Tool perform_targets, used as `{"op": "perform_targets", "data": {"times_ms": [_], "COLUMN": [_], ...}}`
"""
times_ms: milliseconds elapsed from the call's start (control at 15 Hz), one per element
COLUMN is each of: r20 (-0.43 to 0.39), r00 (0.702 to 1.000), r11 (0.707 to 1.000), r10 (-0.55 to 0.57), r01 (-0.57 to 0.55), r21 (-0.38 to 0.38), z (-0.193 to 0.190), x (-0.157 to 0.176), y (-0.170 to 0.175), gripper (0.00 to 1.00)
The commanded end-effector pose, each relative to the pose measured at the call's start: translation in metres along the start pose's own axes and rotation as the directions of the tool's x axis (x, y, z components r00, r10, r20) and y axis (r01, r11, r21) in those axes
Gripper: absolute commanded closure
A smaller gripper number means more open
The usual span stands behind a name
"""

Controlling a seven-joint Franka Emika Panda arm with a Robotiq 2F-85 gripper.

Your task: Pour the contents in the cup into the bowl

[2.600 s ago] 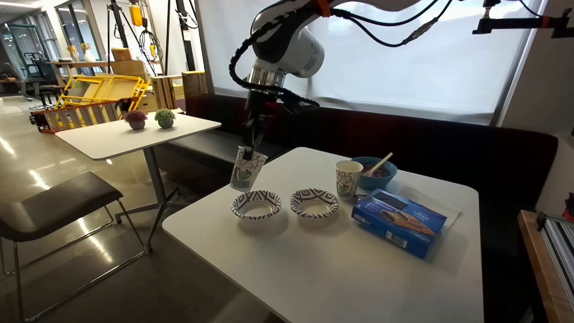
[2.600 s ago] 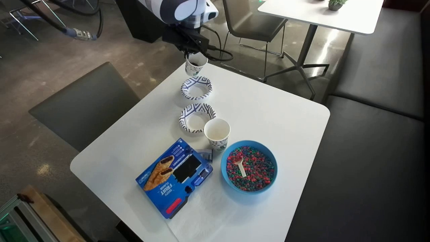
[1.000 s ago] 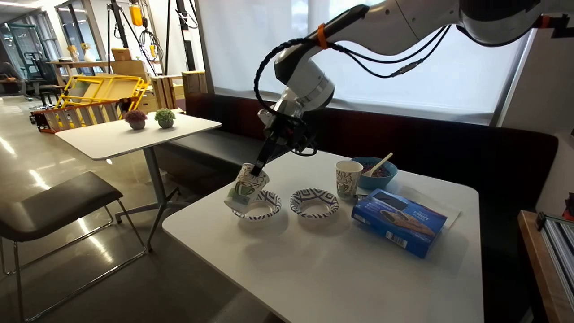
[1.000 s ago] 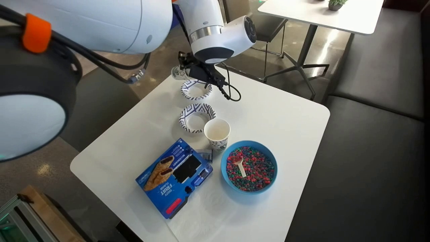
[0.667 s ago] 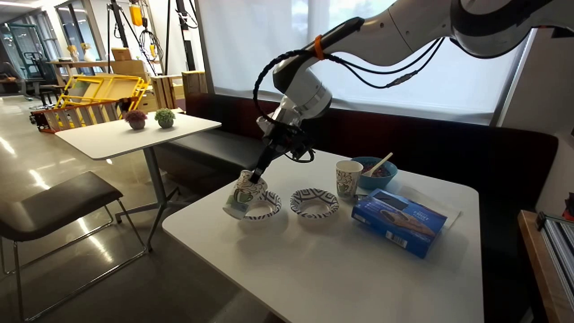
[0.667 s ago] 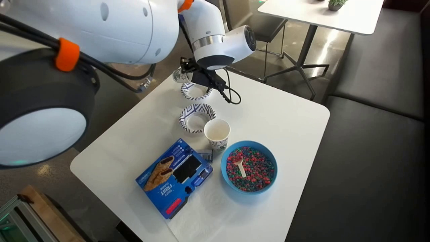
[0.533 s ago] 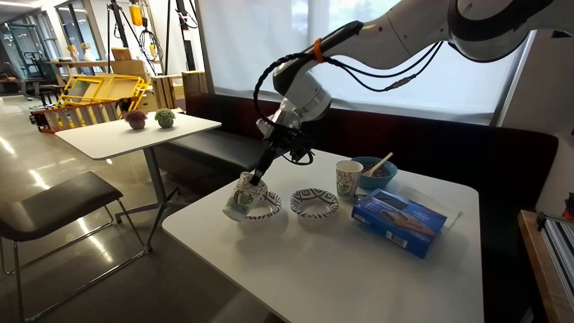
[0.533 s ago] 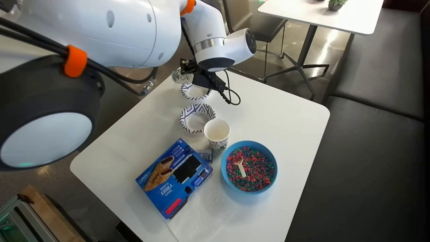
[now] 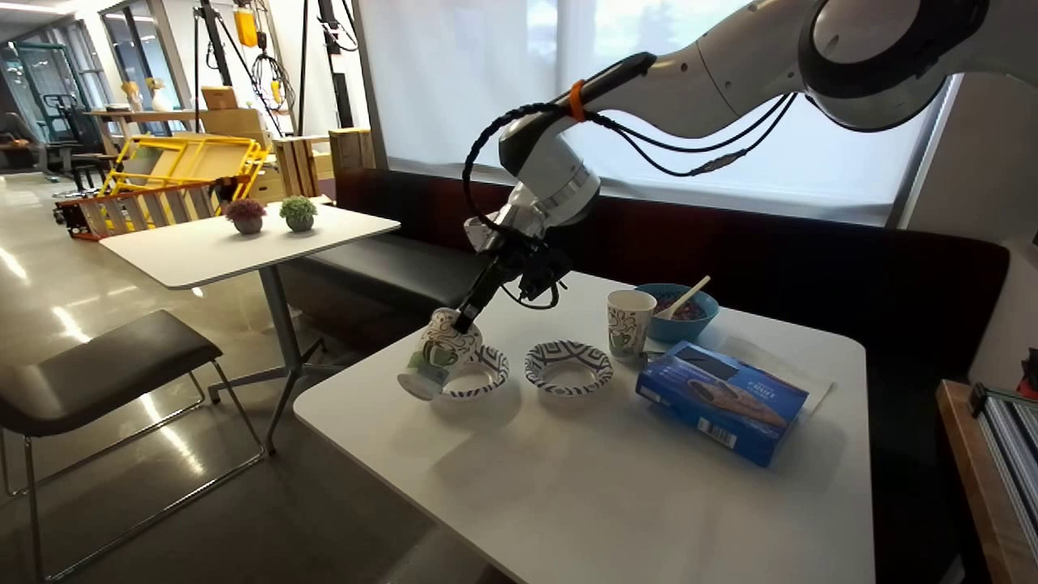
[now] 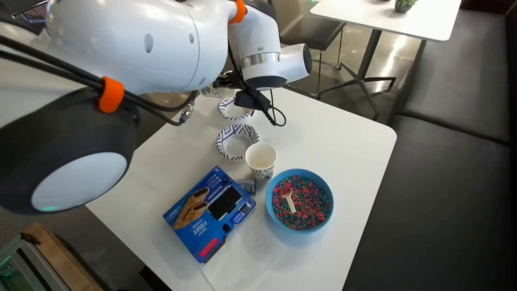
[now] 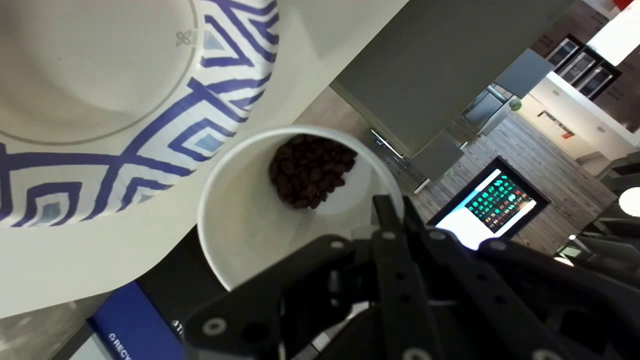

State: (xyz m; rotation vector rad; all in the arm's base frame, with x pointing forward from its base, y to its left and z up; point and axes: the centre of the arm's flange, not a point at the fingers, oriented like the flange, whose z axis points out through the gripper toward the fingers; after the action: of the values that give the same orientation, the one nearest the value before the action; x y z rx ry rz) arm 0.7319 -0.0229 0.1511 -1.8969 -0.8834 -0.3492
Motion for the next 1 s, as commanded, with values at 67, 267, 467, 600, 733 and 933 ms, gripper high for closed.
{"op": "perform_targets", "data": {"times_ms": [67, 267, 467, 600, 733, 933], "r20": [-0.015, -0.012, -0.019, -0.054, -0.085, -0.125], "r00": [1.0, 1.0, 1.0, 0.998, 0.996, 0.991], "r11": [1.0, 1.0, 1.0, 0.999, 0.998, 0.996], "r10": [-0.008, -0.007, -0.02, -0.031, -0.034, -0.037], "r01": [0.008, 0.007, 0.02, 0.032, 0.038, 0.046], "r21": [0.017, 0.014, 0.018, 0.033, 0.048, 0.073], "z": [-0.001, -0.002, -0.003, -0.007, -0.011, -0.016], "x": [-0.003, -0.003, -0.002, -0.002, -0.001, -0.003], "y": [0.002, 0.002, 0.003, 0.003, 0.001, 0.003], "gripper": [0.96, 0.96, 0.99, 0.99, 0.99, 0.99]}}
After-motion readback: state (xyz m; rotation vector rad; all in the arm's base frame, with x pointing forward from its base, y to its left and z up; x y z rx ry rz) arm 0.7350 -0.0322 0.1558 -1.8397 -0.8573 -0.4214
